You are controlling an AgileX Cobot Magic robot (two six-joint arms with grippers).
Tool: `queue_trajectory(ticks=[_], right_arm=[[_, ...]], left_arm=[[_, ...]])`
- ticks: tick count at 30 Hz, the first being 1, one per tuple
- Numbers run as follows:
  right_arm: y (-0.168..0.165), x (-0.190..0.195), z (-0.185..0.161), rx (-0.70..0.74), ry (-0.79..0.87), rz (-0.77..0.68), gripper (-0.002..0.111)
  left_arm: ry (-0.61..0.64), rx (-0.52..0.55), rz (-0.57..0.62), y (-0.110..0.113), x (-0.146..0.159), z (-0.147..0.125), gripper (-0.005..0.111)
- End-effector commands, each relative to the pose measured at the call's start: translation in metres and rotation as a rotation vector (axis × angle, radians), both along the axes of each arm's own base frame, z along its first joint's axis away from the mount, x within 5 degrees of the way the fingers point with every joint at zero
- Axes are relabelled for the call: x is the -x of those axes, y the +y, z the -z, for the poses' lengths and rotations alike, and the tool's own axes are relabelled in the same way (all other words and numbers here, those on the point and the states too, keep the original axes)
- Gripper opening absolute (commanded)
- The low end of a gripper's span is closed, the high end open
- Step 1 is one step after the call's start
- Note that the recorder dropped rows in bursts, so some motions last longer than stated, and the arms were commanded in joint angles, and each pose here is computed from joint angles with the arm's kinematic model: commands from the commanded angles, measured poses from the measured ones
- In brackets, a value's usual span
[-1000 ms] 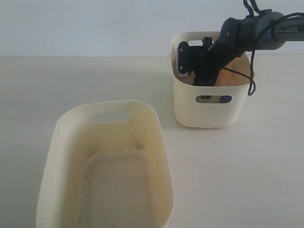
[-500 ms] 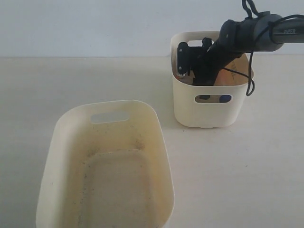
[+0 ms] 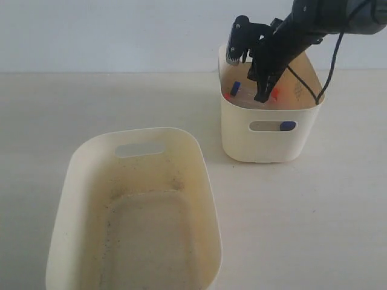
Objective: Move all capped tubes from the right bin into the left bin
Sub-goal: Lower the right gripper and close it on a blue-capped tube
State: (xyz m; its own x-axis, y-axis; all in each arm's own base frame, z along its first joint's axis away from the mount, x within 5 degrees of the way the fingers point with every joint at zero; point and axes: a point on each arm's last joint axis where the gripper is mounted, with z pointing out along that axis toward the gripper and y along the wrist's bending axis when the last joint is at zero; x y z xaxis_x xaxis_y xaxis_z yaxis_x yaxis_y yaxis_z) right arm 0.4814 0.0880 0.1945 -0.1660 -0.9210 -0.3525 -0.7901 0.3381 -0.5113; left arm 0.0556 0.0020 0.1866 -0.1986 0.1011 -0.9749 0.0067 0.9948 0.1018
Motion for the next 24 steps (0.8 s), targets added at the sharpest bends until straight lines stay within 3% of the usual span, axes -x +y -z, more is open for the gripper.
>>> queue_trajectory(ticks=[1, 4, 10, 24], right_arm=[[-0.001, 0.007, -0.008, -0.027, 0.059, 0.023, 0.000], [0.000, 0.003, 0.014, -0.029, 0.089, 0.027, 0.001], [-0.001, -0.012, 0.042, -0.029, 0.010, 0.053, 0.050], [-0.001, -0.022, 0.086, -0.019, -0.013, 0.074, 0.051]], left_arm=[[-0.018, 0.023, -0.001, 0.000, 0.000, -0.002, 0.004], [-0.018, 0.023, -0.001, 0.000, 0.000, -0.002, 0.004], [-0.018, 0.023, -0.001, 0.000, 0.000, -0.002, 0.004], [-0.018, 0.023, -0.001, 0.000, 0.000, -0.002, 0.004]])
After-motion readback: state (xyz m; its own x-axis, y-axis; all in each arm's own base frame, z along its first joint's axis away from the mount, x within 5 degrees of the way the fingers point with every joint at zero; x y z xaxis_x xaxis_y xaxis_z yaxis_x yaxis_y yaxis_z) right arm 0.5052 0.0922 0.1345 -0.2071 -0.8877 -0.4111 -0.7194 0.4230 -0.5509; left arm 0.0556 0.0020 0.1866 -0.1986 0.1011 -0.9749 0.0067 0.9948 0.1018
